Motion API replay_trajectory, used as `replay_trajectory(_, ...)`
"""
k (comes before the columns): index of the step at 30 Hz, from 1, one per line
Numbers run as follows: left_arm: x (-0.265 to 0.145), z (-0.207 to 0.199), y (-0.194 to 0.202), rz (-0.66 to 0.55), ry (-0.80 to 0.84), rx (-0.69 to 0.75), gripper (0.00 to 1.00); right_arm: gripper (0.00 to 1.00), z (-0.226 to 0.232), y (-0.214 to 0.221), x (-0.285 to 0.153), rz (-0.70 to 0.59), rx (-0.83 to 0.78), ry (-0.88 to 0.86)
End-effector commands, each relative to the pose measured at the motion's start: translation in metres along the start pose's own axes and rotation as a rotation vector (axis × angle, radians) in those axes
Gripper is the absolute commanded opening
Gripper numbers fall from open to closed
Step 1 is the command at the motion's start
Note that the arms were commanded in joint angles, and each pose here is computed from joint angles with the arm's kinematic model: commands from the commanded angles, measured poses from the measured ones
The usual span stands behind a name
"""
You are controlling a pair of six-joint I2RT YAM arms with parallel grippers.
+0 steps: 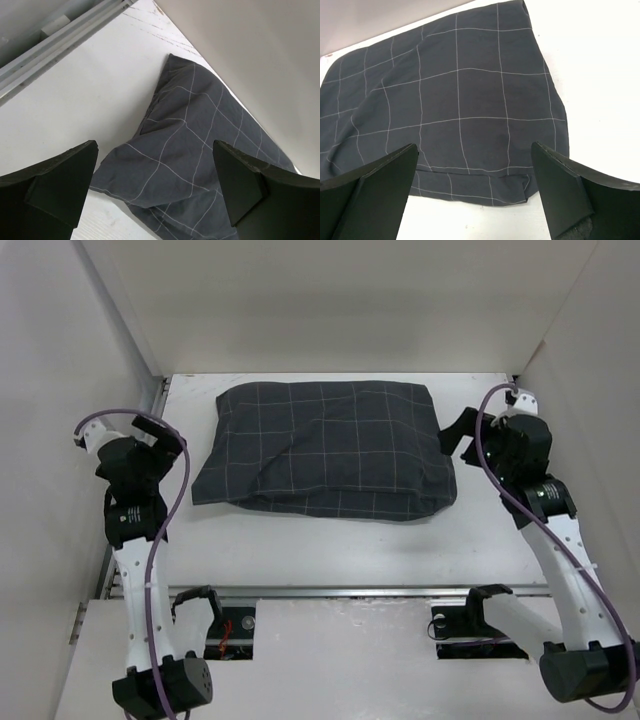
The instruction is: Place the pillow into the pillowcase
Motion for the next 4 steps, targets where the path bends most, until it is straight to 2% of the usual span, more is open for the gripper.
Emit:
replay_trajectory(1,0.0006,-0.0141,-0.0062,-0.013,0.085,0.071,1.0,1.0,0.0087,-0.0081,-0.0003,-0.046,0.002,-0.053)
replay_trajectory(4,0.0009,-0.0154,-0.0133,-0.027,0.08,0.08,1.0,1.0,0.0044,-0.005,0.0001,-0.05,-0.008,-0.044)
Point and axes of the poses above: each gripper's point midway between its finger pads, its own x axis out along the fingers, its own z axis along the line the jaws close on, y = z × x, the point moved 1 cm from there along -x, back along the fingers, and after that the axes turned 10 degrees about x, right-handed, at the moved point
